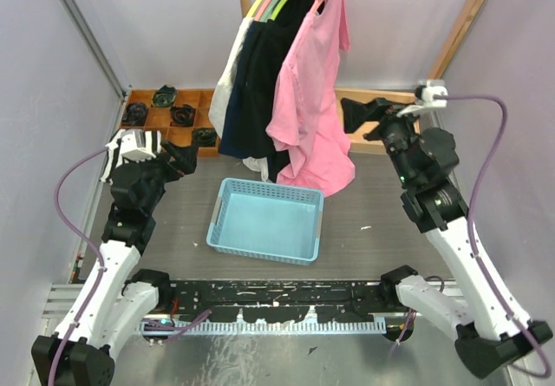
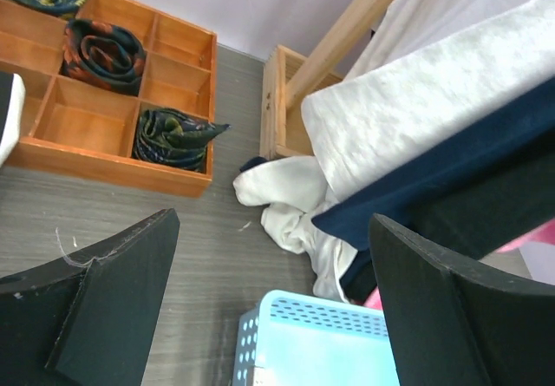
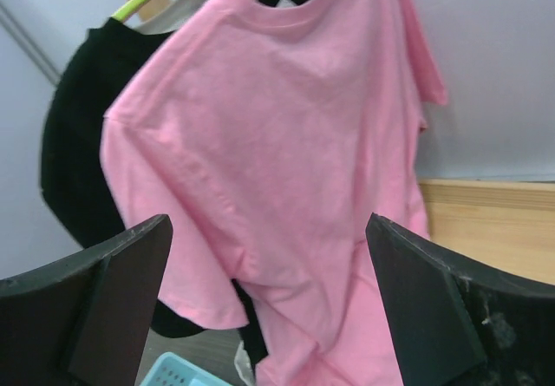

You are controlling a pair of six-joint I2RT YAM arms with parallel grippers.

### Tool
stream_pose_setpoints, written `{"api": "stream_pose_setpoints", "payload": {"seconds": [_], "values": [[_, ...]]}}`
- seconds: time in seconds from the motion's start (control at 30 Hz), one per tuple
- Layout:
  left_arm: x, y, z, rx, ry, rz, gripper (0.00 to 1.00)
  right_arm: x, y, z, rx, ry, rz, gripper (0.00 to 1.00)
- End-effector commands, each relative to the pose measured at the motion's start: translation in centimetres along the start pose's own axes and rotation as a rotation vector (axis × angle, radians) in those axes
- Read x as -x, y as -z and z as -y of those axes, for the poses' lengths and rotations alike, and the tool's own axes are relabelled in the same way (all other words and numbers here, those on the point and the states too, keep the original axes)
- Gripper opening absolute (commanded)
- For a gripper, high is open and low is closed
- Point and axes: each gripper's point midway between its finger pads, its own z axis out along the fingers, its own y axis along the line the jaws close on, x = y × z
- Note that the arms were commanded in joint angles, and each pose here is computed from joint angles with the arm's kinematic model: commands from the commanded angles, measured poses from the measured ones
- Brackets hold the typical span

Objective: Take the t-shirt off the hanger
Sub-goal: Pick up the hanger from the clothesline.

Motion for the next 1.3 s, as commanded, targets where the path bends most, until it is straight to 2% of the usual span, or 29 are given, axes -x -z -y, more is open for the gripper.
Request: {"api": "stream_pose_setpoints", "payload": {"seconds": [0.0, 0.27, 0.47, 0.73, 1.27], "values": [[0.2, 1.6, 1.3, -0.027, 0.037, -0.060, 0.98, 1.2, -1.7, -3.2, -0.035, 0.076, -0.007, 1.00], [0.9, 3.5, 3.4, -0.088, 0.014, -0.139, 0.98, 1.3, -5.2, -9.4, -0.086, 0.160, -0.019, 1.00], [1.4, 4.9, 4.7, -0.140, 0.000, -0.143, 0.98, 1.5, -7.4, -13.0, -0.051, 0.217, -0.008, 1.00], [3.3, 5.7, 6.2, -0.185, -0.031, -0.128, 0.98, 3.7, -9.4, -13.3, -0.130, 0.248, 0.044, 1.00], [3.4, 6.1, 6.7, -0.214, -0.057, -0.139, 0.98, 2.0, -13.8, -14.5, -0.189, 0.205, -0.017, 0.92]]}}
